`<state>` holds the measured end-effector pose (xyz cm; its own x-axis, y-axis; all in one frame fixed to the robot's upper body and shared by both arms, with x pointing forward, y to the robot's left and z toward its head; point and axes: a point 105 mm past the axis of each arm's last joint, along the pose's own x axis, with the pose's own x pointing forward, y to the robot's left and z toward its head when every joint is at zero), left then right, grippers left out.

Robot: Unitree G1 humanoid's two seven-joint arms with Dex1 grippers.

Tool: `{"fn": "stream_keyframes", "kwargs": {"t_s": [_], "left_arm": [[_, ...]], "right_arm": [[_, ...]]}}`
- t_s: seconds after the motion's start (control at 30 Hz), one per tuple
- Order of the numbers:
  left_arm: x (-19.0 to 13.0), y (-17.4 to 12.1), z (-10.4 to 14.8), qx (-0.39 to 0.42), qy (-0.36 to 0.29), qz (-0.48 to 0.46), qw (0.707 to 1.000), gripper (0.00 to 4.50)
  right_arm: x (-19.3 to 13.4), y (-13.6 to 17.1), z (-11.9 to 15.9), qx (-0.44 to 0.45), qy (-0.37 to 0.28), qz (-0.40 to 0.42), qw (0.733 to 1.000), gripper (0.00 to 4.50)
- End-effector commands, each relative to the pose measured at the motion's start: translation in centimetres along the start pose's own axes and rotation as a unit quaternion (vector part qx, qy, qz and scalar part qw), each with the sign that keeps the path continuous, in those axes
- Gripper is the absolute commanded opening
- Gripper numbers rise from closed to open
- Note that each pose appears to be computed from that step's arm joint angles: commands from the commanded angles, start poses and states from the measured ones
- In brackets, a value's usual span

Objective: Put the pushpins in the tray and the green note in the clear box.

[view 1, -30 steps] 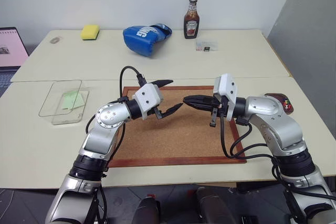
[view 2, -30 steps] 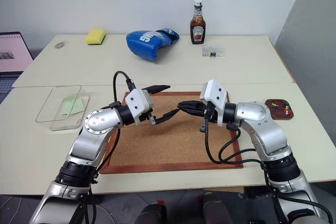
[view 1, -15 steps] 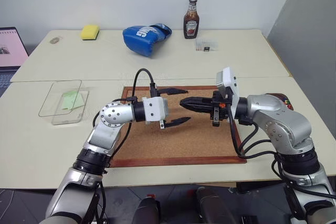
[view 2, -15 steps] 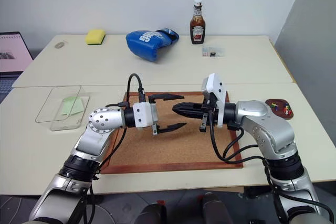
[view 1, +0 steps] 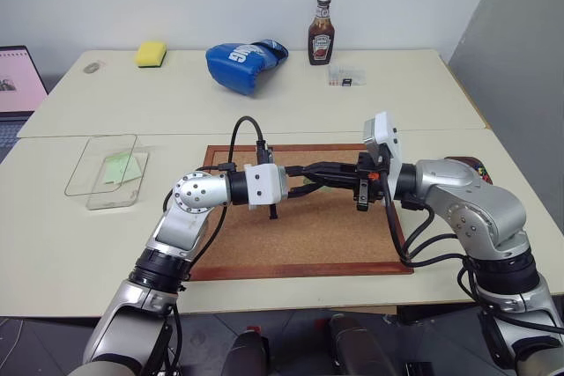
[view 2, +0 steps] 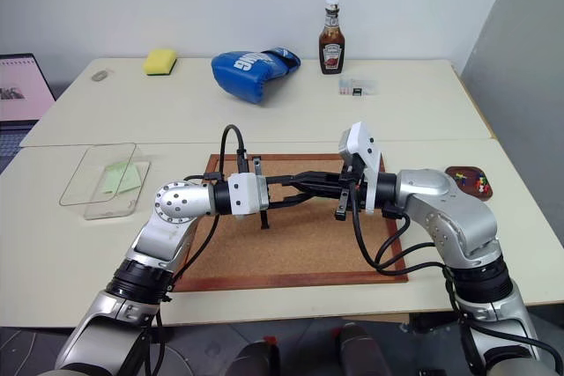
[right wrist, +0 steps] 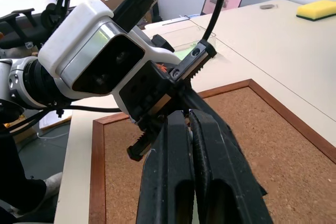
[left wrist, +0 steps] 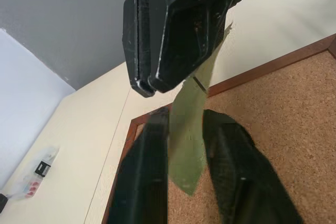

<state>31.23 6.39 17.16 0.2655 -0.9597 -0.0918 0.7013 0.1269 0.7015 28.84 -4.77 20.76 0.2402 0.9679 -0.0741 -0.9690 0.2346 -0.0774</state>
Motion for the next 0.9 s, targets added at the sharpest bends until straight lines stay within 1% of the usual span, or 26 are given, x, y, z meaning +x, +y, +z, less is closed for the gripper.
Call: {"fn": "stream_keyframes", "kwargs": {"t_s": [0.03, 0.07, 0.23, 0.43, 0.47, 0.53, 0.6, 0.73, 0.9], "left_arm": [[0.1, 0.8, 0.9, 0.030, -0.010, 0.018, 0.999, 0.17], [0.1, 0.9, 1.0, 0.032, -0.010, 0.021, 0.999, 0.03], [0.3, 1.5, 1.1, 0.057, -0.006, 0.039, 0.998, 0.03], [0.3, 1.5, 1.8, 0.147, -0.020, 0.033, 0.988, 0.03], [0.2, 1.5, 1.8, 0.165, -0.022, 0.034, 0.985, 0.03], [0.0, 1.9, 1.8, 0.228, -0.019, 0.040, 0.973, 0.03], [-0.1, 1.9, 1.7, 0.253, -0.022, 0.039, 0.966, 0.03], [0.0, 1.7, 1.0, 0.260, -0.020, 0.029, 0.965, 0.03], [0.1, 1.4, -0.1, 0.244, -0.007, 0.014, 0.970, 0.03]], "right_arm": [[-0.4, -0.1, 1.1, -0.022, -0.015, -0.003, 1.000, 0.00], [-0.4, -0.1, 1.1, -0.022, -0.015, -0.003, 1.000, 0.00], [-0.5, -0.3, 1.1, -0.022, -0.014, -0.008, 1.000, 0.00], [-1.3, -1.5, 1.4, -0.019, -0.016, -0.033, 0.999, 0.00], [-1.4, -1.7, 1.5, -0.020, -0.016, -0.037, 0.999, 0.00], [-1.8, -2.0, 1.7, -0.020, -0.017, -0.045, 0.999, 0.00], [-1.9, -2.2, 1.8, -0.021, -0.019, -0.050, 0.998, 0.00], [-2.1, -2.3, 2.0, -0.022, -0.022, -0.055, 0.998, 0.00], [-2.2, -2.1, 2.2, -0.026, -0.022, -0.056, 0.998, 0.00]]}}
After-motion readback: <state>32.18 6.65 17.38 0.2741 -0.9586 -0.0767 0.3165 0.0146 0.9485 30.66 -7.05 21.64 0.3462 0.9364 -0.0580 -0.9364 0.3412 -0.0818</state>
